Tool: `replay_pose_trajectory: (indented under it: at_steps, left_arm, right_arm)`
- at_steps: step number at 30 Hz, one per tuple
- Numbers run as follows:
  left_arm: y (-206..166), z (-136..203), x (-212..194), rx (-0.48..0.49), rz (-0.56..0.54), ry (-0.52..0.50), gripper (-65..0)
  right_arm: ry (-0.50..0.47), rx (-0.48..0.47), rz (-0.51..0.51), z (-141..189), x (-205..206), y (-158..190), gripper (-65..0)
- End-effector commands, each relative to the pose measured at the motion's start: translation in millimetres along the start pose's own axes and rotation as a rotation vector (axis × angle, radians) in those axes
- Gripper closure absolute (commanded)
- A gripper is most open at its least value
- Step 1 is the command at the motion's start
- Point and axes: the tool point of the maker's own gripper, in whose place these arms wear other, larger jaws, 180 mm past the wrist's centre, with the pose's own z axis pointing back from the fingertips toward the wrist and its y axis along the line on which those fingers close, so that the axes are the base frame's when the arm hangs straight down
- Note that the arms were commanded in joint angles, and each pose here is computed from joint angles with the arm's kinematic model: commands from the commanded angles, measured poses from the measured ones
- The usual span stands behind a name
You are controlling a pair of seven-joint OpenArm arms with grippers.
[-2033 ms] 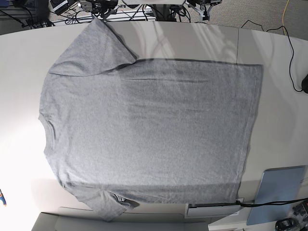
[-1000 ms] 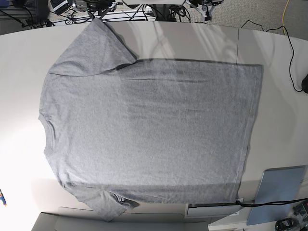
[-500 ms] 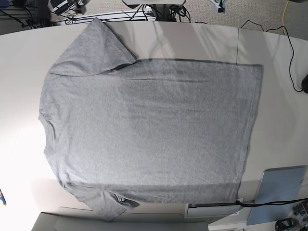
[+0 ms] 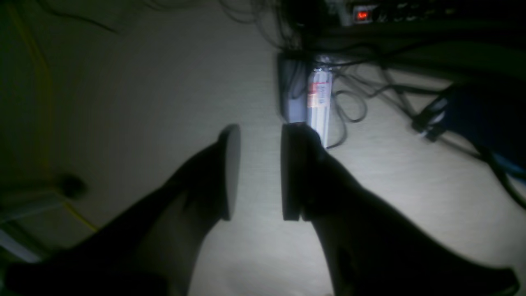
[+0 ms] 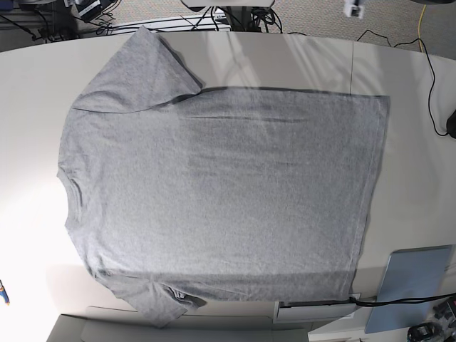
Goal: Fold the T-shirt properly
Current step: 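Move both grippers down to the shirt's shoulder edge corners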
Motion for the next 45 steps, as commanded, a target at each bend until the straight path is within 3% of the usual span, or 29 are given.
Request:
replay_pose_trajectory:
  at_steps: [1, 8, 12, 16, 23, 28, 32, 39, 45]
  left_arm:
    - [8, 12, 12, 0.013, -0.044, -0.039, -18.7]
    - [22, 67, 89, 0.025, -0.387, -0.165, -19.2]
    - [30, 89, 128, 0.088, -0.568, -0.211, -28.2]
    - [40, 102, 154, 0.127, -0.723, -0.264, -37.5]
    - [39, 118, 192, 0.126, -0.954, -0.399, -38.0]
    - [29, 113, 219, 0.106, -1.035, -0.457, -38.0]
    - [17, 88, 227, 0.097, -1.081, -0.438, -38.0]
    - [20, 50, 231, 0.102, -1.061, -0.379, -38.0]
    - [43, 38, 251, 0.159, -1.054, -0.362, -38.0]
  right_arm:
    - [-0.041, -0.023, 0.05, 16, 17, -14, -26.0]
    - [-0.14, -0.026, 0.367, 76, 91, -7, -26.0]
    - [-0.143, -0.056, 0.511, 95, 126, 4, -26.0]
    - [-0.211, -0.079, 0.61, 113, 162, 23, -26.0]
    - [-0.329, -0.091, 0.71, 138, 199, 50, -26.1]
    - [-0.319, -0.155, 0.759, 138, 206, 41, -26.2]
    - [-0.35, -0.225, 0.788, 140, 224, 32, -26.2]
    - [-0.404, -0.26, 0.825, 144, 247, 28, -26.2]
    - [-0.404, -0.265, 0.869, 146, 253, 26, -26.2]
